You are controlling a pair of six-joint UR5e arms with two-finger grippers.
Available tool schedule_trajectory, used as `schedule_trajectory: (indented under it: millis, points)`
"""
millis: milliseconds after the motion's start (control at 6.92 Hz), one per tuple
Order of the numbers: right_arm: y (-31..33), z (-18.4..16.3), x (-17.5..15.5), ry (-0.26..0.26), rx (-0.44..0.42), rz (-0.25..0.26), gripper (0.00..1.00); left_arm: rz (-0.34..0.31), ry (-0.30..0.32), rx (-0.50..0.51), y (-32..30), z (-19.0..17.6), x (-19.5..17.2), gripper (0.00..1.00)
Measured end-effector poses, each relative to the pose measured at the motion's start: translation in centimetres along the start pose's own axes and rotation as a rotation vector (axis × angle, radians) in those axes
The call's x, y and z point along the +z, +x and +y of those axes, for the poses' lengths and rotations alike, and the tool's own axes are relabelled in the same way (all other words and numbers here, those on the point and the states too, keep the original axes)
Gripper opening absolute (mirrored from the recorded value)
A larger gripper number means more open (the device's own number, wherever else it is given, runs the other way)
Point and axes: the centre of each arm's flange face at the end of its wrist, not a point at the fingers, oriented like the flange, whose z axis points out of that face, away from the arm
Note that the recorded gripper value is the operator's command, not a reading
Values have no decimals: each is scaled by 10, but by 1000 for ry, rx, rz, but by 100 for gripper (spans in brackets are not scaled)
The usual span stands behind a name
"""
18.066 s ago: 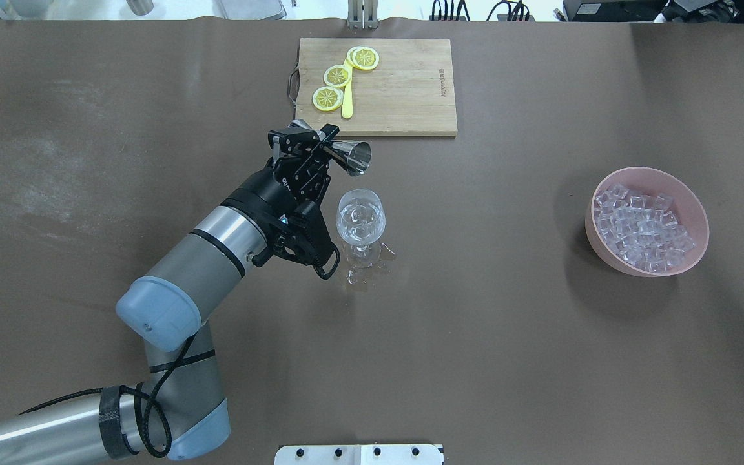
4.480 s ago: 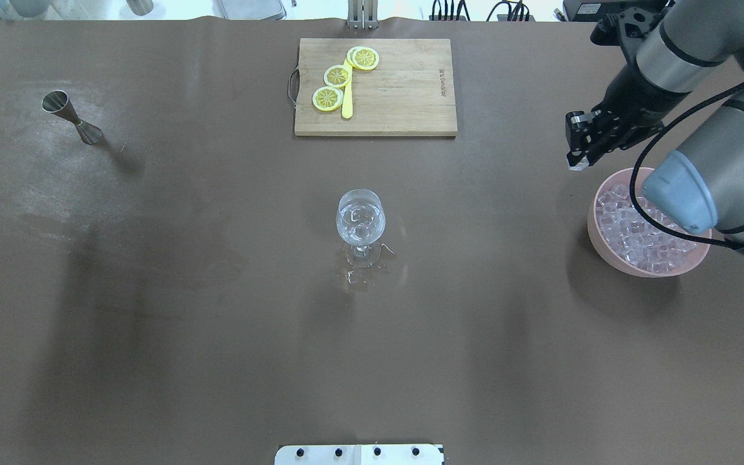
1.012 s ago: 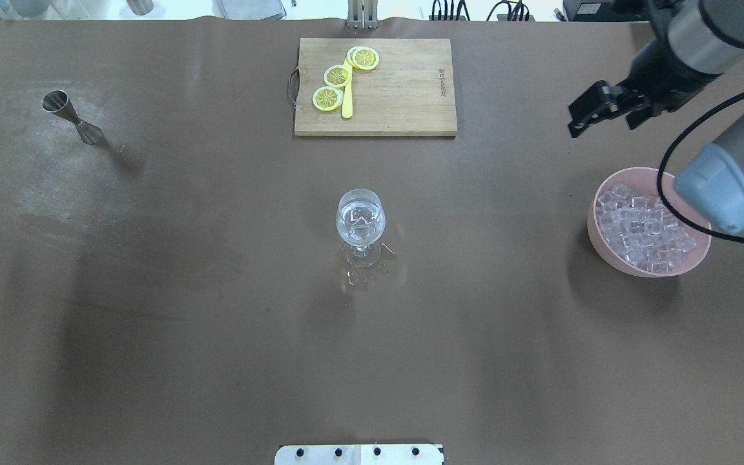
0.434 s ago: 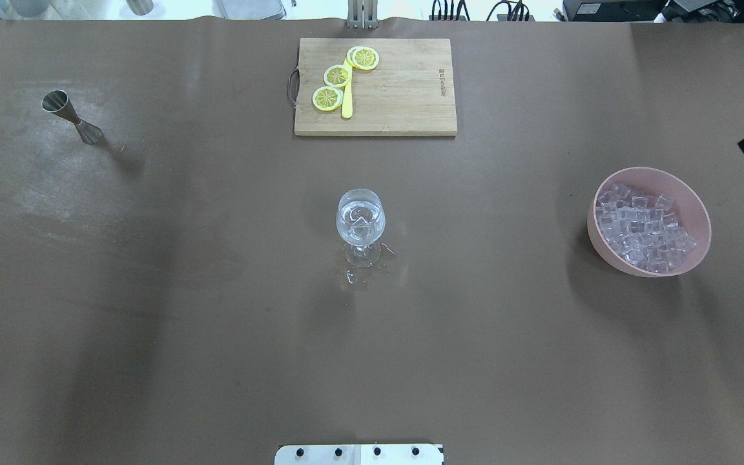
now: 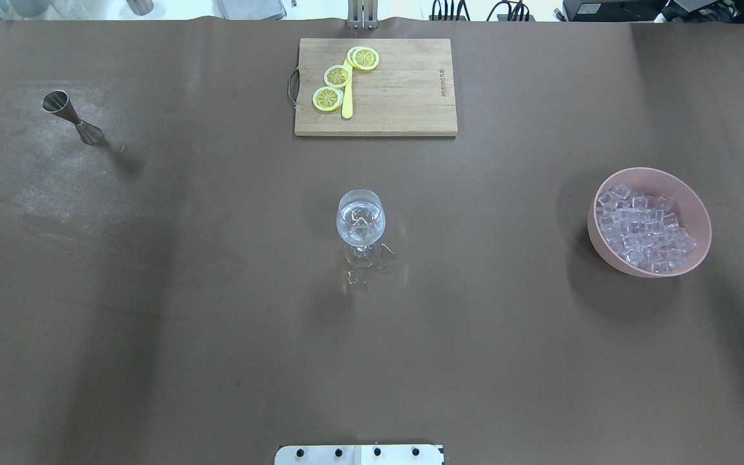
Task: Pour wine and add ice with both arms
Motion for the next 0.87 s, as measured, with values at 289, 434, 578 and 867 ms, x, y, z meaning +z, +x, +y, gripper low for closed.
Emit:
schedule_trajectory:
  millis: [289,434,578,867]
  points:
    - [31,13,27,-41,47,9,100,7,-18,-17,-7,7,9,98]
    - [38,18,29,-43,64,4,100,3,-27,-26,-12,9,13,98]
    - [41,19,29,-43,68,1,100,-2,-31,-29,-15,10,16,98]
    - [45,17,34,-50,-11,-3,100,-5,-34,-23,-14,10,18,98]
